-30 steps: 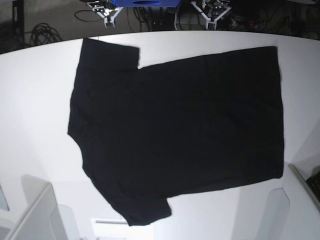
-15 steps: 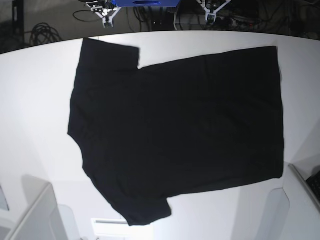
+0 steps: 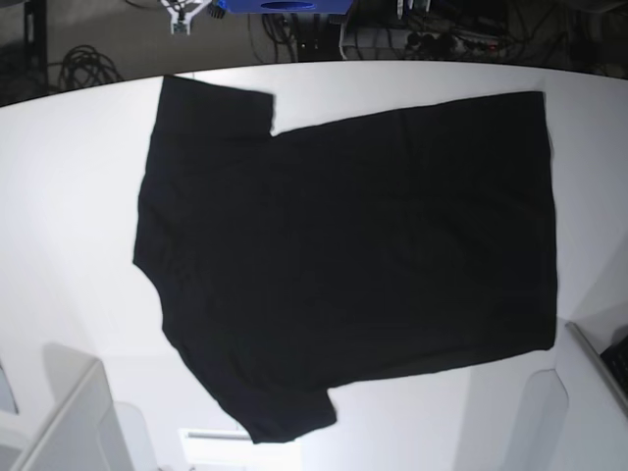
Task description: Fold the T-shirt properly
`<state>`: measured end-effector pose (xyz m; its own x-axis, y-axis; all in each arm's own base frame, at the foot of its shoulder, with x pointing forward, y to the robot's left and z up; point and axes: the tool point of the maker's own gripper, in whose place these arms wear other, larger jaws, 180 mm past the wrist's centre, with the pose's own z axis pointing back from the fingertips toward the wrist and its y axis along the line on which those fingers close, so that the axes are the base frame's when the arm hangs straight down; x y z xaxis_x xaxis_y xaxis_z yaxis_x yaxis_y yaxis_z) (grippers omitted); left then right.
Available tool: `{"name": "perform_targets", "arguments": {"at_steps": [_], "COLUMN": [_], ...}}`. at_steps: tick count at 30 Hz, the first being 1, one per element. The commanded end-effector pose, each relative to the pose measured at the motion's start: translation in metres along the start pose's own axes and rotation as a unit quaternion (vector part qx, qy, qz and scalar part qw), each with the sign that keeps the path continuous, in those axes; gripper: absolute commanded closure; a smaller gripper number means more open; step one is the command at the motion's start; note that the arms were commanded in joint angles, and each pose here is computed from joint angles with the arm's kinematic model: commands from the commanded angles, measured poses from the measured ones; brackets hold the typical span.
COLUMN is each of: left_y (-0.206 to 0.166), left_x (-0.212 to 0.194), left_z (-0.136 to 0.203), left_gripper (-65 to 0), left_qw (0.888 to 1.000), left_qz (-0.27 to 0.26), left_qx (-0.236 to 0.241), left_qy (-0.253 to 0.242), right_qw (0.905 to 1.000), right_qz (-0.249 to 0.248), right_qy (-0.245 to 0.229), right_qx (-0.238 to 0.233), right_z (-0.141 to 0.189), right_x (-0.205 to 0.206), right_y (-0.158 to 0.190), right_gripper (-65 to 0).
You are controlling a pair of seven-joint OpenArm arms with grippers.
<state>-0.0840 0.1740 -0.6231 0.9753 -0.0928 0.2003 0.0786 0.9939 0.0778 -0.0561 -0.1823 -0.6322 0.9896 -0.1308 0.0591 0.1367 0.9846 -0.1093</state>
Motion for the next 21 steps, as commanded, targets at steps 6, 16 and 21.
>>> {"name": "perform_targets", "arguments": {"at_steps": [6, 16, 21], "left_y": [0.020, 0.085, 0.106], "left_x": [0.020, 0.084, 0.109], "left_z": [0.037, 0.107, 0.128], "left_gripper": [0.0, 0.0, 0.0], "left_qw": [0.997, 0.977, 0.962], "left_qz": [-0.024, 0.004, 0.085], "left_qx": [0.010, 0.093, 0.104], "left_qy": [-0.071, -0.191, -0.236], "right_qw": [0.9982, 0.9874, 0.9755], "right_qz": [-0.014, -0.056, -0.053], "right_qy": [-0.051, -0.131, -0.199], "right_qx": [-0.028, -0.067, -0.078], "right_z": [0.035, 0.104, 0.146], "right_x": [0.013, 0.060, 0.102], "right_y": [-0.030, -0.056, -0.063], "right_gripper": [0.0, 0.0, 0.0]}}
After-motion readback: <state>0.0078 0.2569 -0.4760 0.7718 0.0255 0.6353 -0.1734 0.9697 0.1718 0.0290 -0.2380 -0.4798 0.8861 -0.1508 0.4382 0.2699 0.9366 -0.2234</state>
